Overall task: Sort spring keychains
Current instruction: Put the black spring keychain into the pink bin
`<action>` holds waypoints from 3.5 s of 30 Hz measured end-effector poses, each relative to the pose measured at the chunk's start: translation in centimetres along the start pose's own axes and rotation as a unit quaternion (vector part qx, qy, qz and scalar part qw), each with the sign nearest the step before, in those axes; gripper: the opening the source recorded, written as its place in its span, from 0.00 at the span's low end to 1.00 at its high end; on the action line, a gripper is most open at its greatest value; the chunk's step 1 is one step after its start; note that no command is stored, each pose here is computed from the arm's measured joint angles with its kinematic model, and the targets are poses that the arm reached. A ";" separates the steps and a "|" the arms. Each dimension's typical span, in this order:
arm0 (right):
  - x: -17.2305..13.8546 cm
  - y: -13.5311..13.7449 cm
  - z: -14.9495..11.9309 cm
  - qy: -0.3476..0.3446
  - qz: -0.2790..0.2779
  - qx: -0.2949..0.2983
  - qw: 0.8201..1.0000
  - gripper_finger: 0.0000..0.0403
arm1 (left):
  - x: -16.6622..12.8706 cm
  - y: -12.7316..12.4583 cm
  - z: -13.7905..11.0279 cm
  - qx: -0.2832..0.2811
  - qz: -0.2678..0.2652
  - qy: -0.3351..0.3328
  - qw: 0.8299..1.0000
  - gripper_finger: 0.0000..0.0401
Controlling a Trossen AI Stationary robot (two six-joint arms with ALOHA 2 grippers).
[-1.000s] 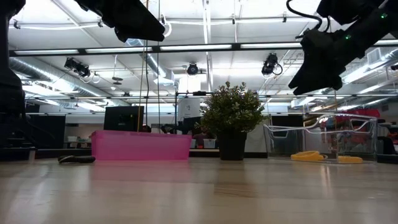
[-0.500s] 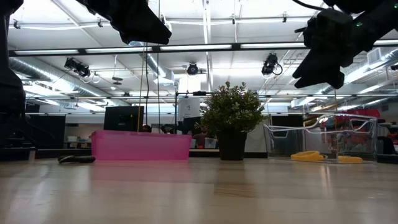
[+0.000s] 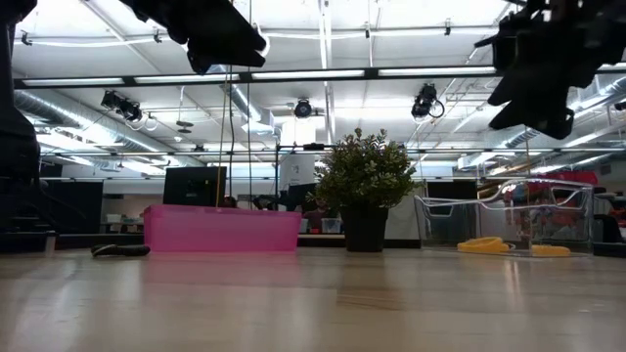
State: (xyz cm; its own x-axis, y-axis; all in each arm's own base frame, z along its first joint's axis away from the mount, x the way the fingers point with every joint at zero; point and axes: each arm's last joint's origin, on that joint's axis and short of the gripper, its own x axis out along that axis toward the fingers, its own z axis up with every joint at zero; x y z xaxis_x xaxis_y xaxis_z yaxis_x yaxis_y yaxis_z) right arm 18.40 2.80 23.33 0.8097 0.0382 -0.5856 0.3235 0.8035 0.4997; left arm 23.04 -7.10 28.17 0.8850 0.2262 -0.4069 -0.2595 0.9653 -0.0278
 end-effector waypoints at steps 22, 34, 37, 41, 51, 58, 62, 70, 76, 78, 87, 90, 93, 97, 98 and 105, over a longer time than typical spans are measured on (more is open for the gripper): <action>-2.7 6.1 -4.7 0.046 0.011 0.013 0.999 0.38 | -0.5 -0.8 -0.3 -0.027 -0.028 0.009 0.999 0.41; -3.9 8.8 -7.3 0.186 -0.319 0.110 0.923 0.38 | -0.5 -0.8 -0.3 -0.036 -0.023 0.006 0.999 0.41; -4.2 8.3 -8.1 0.190 -0.361 0.128 0.904 0.38 | -0.5 -0.8 -0.3 -0.036 -0.023 0.006 0.999 0.41; -4.5 7.1 -9.1 0.192 -0.383 0.152 0.891 0.38 | -0.5 -0.8 -0.3 -0.036 -0.023 0.006 0.999 0.41; -3.7 1.7 -12.2 0.221 -0.337 0.211 0.891 0.38 | -0.5 -0.7 -0.3 -0.034 0.000 -0.003 0.999 0.41; -3.0 0.2 -13.5 0.259 -0.313 0.214 0.889 0.38 | -0.5 -0.7 -0.2 -0.035 0.000 -0.004 0.999 0.41; -2.8 0.0 -13.6 0.251 -0.319 0.222 0.886 0.38 | -0.5 -0.7 -0.2 -0.035 0.000 -0.004 0.999 0.41; -2.6 0.0 -13.7 0.236 -0.314 0.212 0.895 0.38 | -0.5 -0.7 -0.2 -0.036 -0.001 -0.005 0.999 0.41; -2.0 0.0 -14.1 0.235 -0.325 0.201 0.894 0.38 | -0.5 -0.7 -0.2 -0.037 -0.001 -0.005 0.999 0.41; -1.8 0.0 -14.3 0.235 -0.335 0.196 0.891 0.38 | -0.5 -0.7 -0.2 -0.037 -0.001 -0.005 0.999 0.41; -0.7 0.1 -15.4 0.278 -0.365 0.201 0.866 0.38 | -0.5 -0.7 -0.2 -0.038 -0.001 -0.005 0.999 0.41; -0.5 0.0 -15.4 0.279 -0.369 0.199 0.864 0.37 | -0.5 -0.7 -0.2 -0.038 -0.001 -0.005 0.999 0.41; -0.3 0.0 -15.2 0.279 -0.367 0.201 0.864 0.34 | -0.5 -0.7 -0.2 -0.038 -0.001 -0.005 0.999 0.41; 0.1 -0.1 -14.8 0.281 -0.361 0.200 0.866 0.27 | -0.5 -0.7 -0.2 -0.038 -0.001 -0.005 0.999 0.41; 0.2 -0.1 -14.7 0.282 -0.358 0.201 0.867 0.25 | -0.5 -0.7 -0.2 -0.038 -0.001 -0.005 0.999 0.41; 0.7 -0.1 -14.1 0.295 -0.336 0.178 0.877 0.03 | -0.5 -0.7 -0.2 -0.038 -0.001 -0.005 0.999 0.41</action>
State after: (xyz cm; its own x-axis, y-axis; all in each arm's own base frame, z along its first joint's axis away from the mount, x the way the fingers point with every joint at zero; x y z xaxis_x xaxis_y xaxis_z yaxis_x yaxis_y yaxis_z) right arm 12.03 11.13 13.81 0.0176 0.0119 -0.9998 0.8480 0.5296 0.0212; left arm 22.72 -7.93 28.19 0.8897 0.2254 -0.3970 -0.2857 0.9532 -0.0990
